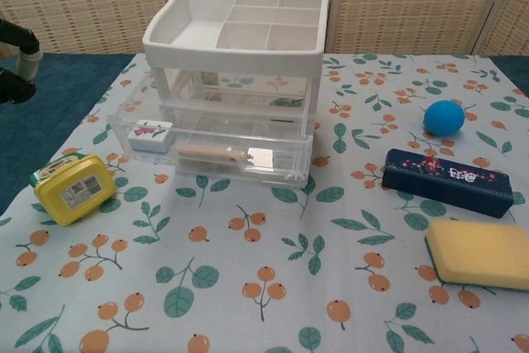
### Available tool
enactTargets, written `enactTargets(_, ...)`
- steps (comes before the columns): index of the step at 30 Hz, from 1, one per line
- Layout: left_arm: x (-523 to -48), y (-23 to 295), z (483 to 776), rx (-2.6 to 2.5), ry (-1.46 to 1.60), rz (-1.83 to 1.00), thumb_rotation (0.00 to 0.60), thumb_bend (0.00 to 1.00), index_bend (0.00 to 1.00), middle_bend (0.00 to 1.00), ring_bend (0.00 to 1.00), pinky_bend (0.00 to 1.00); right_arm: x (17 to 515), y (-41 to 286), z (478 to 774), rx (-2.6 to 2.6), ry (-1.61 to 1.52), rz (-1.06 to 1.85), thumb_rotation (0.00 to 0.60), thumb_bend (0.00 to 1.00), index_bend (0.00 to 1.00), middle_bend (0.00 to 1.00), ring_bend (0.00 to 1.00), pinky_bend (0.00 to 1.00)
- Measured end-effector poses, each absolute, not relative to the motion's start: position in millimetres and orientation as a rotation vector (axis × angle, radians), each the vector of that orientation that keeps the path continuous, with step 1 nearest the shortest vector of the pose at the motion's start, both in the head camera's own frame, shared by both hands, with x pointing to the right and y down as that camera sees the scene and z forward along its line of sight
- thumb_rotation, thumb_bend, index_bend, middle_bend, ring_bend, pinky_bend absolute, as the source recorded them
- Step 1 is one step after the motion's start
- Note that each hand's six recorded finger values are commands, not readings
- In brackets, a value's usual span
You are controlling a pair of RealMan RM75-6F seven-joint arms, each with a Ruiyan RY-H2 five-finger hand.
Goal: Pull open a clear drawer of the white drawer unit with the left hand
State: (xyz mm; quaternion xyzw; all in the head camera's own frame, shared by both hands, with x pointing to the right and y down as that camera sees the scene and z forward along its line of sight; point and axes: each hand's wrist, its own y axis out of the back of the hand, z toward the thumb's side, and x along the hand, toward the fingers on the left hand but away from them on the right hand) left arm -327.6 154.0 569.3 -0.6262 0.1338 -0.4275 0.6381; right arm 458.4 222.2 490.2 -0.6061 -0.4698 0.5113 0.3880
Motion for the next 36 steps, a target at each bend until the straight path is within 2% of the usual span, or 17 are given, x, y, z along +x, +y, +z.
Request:
enactTargets(11, -314.2, 188.4, 583.9, -1.526, 0.246, -0.930, 0.600, 0.26, 0.52, 0.99, 1.00, 1.00, 459.9, 223.1, 491.6, -1.545, -1.200, 1.307, 0.600, 0.21, 0.00, 0.04, 0.00, 0.01)
enactTargets(18, -296.1, 214.1, 604.7, -1.602, 0.205, -0.885, 0.600, 0.26, 0.52, 0.99, 1.00, 1.00, 460.8, 222.9, 491.3, -1.545, -1.198, 1.305, 0.600, 0.21, 0.00, 0.04, 0.00, 0.01)
enactTargets(32, -275.6, 241.4, 648.1, -1.662, 0.097, -0.885, 0.600, 0.26, 0.51, 0.99, 1.00, 1.00, 461.4, 222.9, 494.0, -1.549, -1.198, 1.311, 0.600, 0.21, 0.00, 0.04, 0.00, 0.01)
enactTargets(36, -276.2, 241.1, 657.6, -1.653, 0.086, -0.914, 0.600, 0.26, 0.48, 0.99, 1.00, 1.00, 462.0, 222.4, 493.4, -1.545, -1.201, 1.313, 0.600, 0.21, 0.00, 0.04, 0.00, 0.01)
